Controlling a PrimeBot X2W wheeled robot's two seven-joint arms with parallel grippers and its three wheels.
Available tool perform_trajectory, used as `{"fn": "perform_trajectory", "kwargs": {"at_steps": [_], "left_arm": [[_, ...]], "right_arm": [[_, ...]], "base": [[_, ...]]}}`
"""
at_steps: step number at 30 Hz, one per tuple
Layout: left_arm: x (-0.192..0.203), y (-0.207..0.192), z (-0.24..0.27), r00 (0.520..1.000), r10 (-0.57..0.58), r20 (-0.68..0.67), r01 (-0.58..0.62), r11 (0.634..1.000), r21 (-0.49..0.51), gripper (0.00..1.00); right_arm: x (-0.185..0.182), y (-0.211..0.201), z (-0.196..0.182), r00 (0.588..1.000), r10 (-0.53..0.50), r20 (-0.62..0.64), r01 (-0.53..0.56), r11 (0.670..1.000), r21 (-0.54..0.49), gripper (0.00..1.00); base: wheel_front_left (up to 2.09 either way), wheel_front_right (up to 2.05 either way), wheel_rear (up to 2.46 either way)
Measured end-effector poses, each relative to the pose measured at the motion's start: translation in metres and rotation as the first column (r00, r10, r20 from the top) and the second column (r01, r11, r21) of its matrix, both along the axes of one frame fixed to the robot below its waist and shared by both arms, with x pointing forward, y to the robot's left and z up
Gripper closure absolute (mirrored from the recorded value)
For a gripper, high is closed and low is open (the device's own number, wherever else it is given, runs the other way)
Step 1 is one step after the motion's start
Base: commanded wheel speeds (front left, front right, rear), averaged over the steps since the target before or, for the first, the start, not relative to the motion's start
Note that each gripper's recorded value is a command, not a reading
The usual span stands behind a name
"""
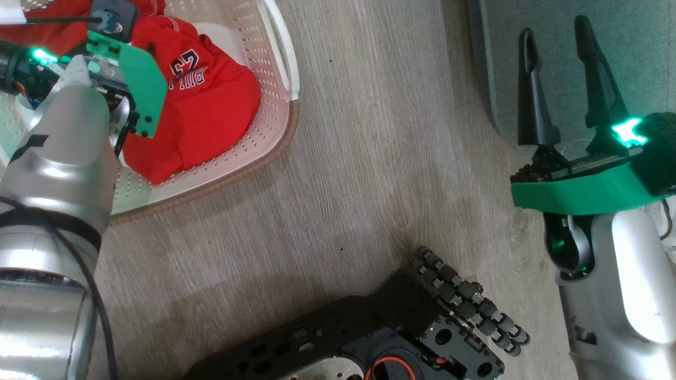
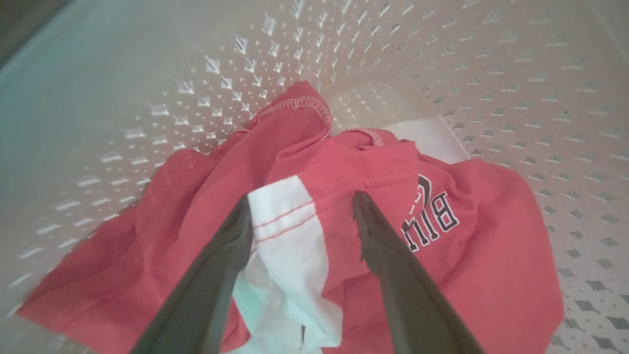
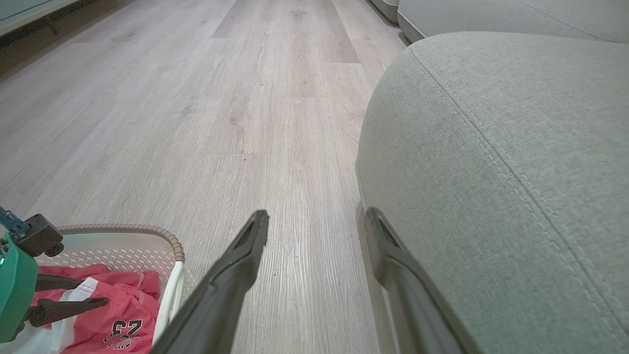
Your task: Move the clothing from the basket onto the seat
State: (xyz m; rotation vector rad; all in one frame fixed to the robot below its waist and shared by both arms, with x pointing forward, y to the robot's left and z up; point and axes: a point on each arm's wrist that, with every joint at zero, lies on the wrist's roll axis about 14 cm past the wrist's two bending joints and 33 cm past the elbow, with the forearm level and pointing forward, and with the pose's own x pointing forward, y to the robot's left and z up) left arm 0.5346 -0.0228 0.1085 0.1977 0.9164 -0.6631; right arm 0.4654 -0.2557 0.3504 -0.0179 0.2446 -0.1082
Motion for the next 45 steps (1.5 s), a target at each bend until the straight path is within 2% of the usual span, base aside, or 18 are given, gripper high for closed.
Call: {"fn": "perform_trajectory", "kwargs": {"at_steps": [2, 3, 4, 10, 14, 19, 24, 31, 36, 40, 45], "left_arm": [[-0.002, -0.001, 0.0, 1.0, -0.011, -0.007, 0.011, 1.0, -0.006, 0.0], [-0.003, -0.002, 0.0, 1.0, -0.015, -0.007, 0.015, 1.0, -0.009, 0.24], [-0.004, -0.002, 0.001, 1.0, -0.018, -0.002, 0.018, 1.0, -0.013, 1.0], [-0.012, -0.003, 0.023, 0.999, 0.002, 0.034, 0.001, 0.996, -0.084, 1.0], [-0.014, 0.005, 0.051, 0.994, 0.077, 0.074, -0.066, 0.987, -0.144, 1.0], [-0.009, 0.022, 0.1, 0.967, 0.217, 0.133, -0.184, 0.957, -0.224, 1.0], [-0.003, 0.044, 0.171, 0.906, 0.346, 0.243, -0.256, 0.906, -0.338, 1.0], [-0.037, 0.087, 0.248, 0.811, 0.464, 0.356, -0.307, 0.856, -0.416, 1.0], [-0.058, 0.112, 0.303, 0.72, 0.54, 0.436, -0.322, 0.816, -0.479, 1.0], [-0.081, 0.132, 0.328, 0.671, 0.574, 0.47, -0.349, 0.803, -0.483, 1.0], [-0.107, 0.149, 0.344, 0.637, 0.601, 0.483, -0.38, 0.789, -0.482, 1.0]], "right_arm": [[-0.001, -0.001, 0.0, 1.0, -0.004, 0.0, 0.004, 1.0, -0.001, 0.0], [-0.001, -0.001, 0.0, 1.0, -0.005, 0.0, 0.005, 1.0, -0.001, 0.0], [-0.001, -0.001, 0.0, 1.0, -0.006, 0.0, 0.006, 1.0, 0.0, 0.0], [0.005, 0.002, 0.01, 0.999, 0.002, 0.036, -0.002, 1.0, 0.007, 0.0], [0.01, 0.009, 0.025, 0.997, 0.022, 0.075, -0.022, 1.0, -0.001, 0.0], [0.007, 0.017, 0.047, 0.992, 0.039, 0.116, -0.039, 0.999, -0.005, 0.0], [-0.009, 0.026, 0.067, 0.988, 0.05, 0.143, -0.052, 0.999, 0.011, 0.0], [-0.032, 0.046, 0.101, 0.976, 0.088, 0.2, -0.096, 0.995, 0.031, 0.0], [-0.053, 0.06, 0.116, 0.967, 0.127, 0.219, -0.134, 0.991, 0.019, 0.0], [-0.067, 0.069, 0.128, 0.958, 0.157, 0.241, -0.164, 0.987, 0.005, 0.0], [-0.082, 0.078, 0.137, 0.945, 0.207, 0.253, -0.207, 0.978, -0.027, 0.0]], "base": [[0.0, 0.0, 0.0], [0.0, 0.0, 0.0], [0.0, 0.0, 0.0], [0.0, 0.0, 0.0], [0.0, 0.0, 0.0], [0.0, 0.0, 0.0], [0.0, 0.0, 0.0], [0.0, 0.0, 0.0], [0.0, 0.0, 0.0], [0.0, 0.0, 0.0], [0.0, 0.0, 0.0]]}}
